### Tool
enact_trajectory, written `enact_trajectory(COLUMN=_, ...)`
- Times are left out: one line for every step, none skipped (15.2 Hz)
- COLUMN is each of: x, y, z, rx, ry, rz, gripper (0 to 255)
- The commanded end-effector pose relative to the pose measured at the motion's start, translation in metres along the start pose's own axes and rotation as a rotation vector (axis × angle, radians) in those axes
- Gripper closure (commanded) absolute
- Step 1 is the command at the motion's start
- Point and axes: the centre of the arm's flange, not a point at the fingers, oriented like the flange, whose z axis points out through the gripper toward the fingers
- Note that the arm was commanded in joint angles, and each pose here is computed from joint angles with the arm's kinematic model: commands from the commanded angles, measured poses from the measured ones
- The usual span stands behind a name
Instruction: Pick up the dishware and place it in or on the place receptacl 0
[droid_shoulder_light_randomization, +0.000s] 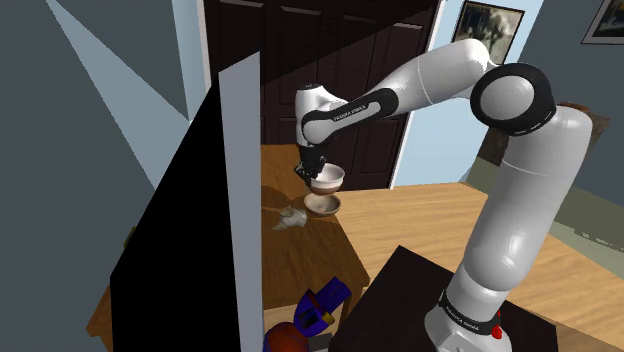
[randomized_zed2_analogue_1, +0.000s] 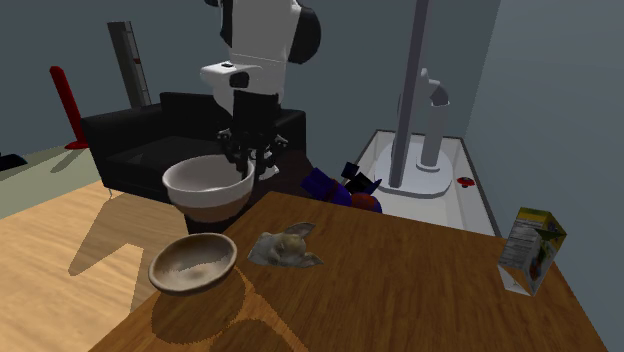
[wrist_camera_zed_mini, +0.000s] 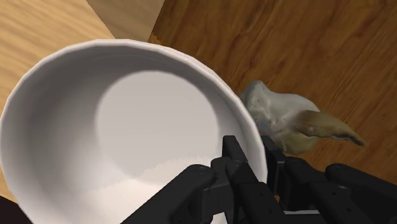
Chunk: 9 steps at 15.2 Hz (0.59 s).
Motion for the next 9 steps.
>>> enact_trajectory(x=0.014, y=0.020, z=0.002, rx=0.000, ry=0.001, rz=-0.001, gripper=255)
enact_trajectory(x=0.022, y=0.031, z=0.002, rx=0.000, ry=0.001, rz=-0.001, gripper=255)
enact_trajectory(x=0.029, y=0.042, z=0.003, rx=0.000, ry=0.001, rz=-0.001, gripper=255)
enact_trajectory(x=0.033, y=0.049, z=0.004, rx=0.000, ry=0.001, rz=-0.001, gripper=255)
enact_trajectory(x=0.033, y=0.048, z=0.009, rx=0.000, ry=0.001, rz=-0.001, gripper=255)
enact_trajectory(x=0.033, y=0.047, z=0.014, rx=0.000, ry=0.001, rz=-0.001, gripper=255)
enact_trajectory(x=0.033, y=0.047, z=0.019, rx=0.000, ry=0.001, rz=-0.001, gripper=255)
enact_trajectory(x=0.033, y=0.046, z=0.024, rx=0.000, ry=0.001, rz=-0.001, gripper=255)
enact_trajectory(x=0.032, y=0.045, z=0.030, rx=0.000, ry=0.001, rz=-0.001, gripper=255)
